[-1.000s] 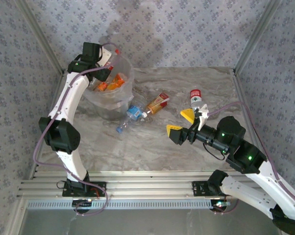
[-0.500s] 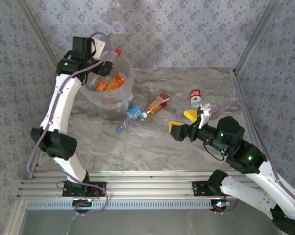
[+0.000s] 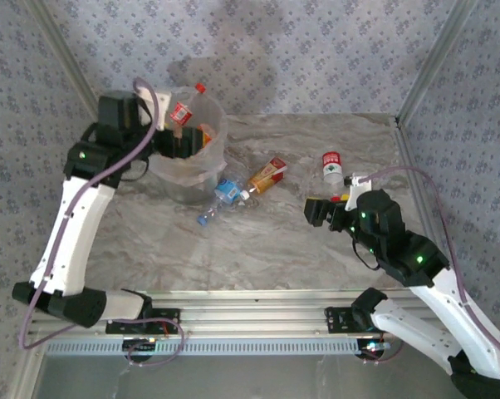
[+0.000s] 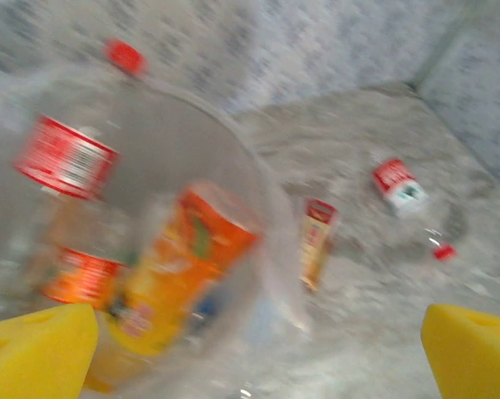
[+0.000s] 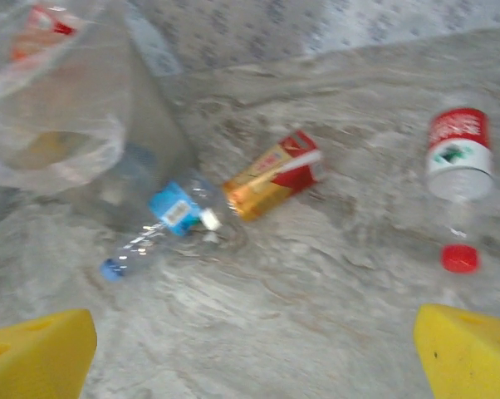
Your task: Put the plastic bottles in the bin
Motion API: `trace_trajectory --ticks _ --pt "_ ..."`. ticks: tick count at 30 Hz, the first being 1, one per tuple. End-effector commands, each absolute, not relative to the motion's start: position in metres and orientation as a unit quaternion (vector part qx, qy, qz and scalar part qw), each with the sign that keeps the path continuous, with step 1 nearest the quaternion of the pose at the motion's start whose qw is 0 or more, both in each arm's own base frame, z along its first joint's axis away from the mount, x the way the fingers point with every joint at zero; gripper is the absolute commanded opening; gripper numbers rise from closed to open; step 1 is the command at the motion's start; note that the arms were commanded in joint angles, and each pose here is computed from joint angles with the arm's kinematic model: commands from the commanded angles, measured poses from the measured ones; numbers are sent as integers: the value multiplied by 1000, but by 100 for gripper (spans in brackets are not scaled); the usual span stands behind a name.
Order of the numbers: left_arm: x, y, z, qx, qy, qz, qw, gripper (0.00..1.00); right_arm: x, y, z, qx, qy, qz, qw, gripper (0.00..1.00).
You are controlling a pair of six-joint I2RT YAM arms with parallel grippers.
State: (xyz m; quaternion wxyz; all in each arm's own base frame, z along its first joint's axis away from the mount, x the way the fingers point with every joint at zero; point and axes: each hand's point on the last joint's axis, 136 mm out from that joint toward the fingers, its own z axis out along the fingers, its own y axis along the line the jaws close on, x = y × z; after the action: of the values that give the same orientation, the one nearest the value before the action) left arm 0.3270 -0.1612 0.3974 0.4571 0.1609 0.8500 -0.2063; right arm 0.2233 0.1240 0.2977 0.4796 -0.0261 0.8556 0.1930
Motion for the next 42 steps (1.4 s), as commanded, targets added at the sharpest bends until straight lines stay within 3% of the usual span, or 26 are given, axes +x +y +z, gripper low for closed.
trace_trajectory --ticks 1,4,19,33,42 --pt "294 -195 398 175 829 -293 443 100 231 102 276 8 886 148 438 100" --pt "272 -208 388 170 824 -331 427 100 249 98 253 31 905 155 394 99" --pt "208 -273 320 191 805 -451 335 100 320 44 133 131 952 115 250 74" --pt "205 -294 295 163 802 -480 317 100 374 27 74 110 967 86 213 68" --pt "205 -299 288 167 807 -468 319 100 384 34 53 104 971 91 196 57"
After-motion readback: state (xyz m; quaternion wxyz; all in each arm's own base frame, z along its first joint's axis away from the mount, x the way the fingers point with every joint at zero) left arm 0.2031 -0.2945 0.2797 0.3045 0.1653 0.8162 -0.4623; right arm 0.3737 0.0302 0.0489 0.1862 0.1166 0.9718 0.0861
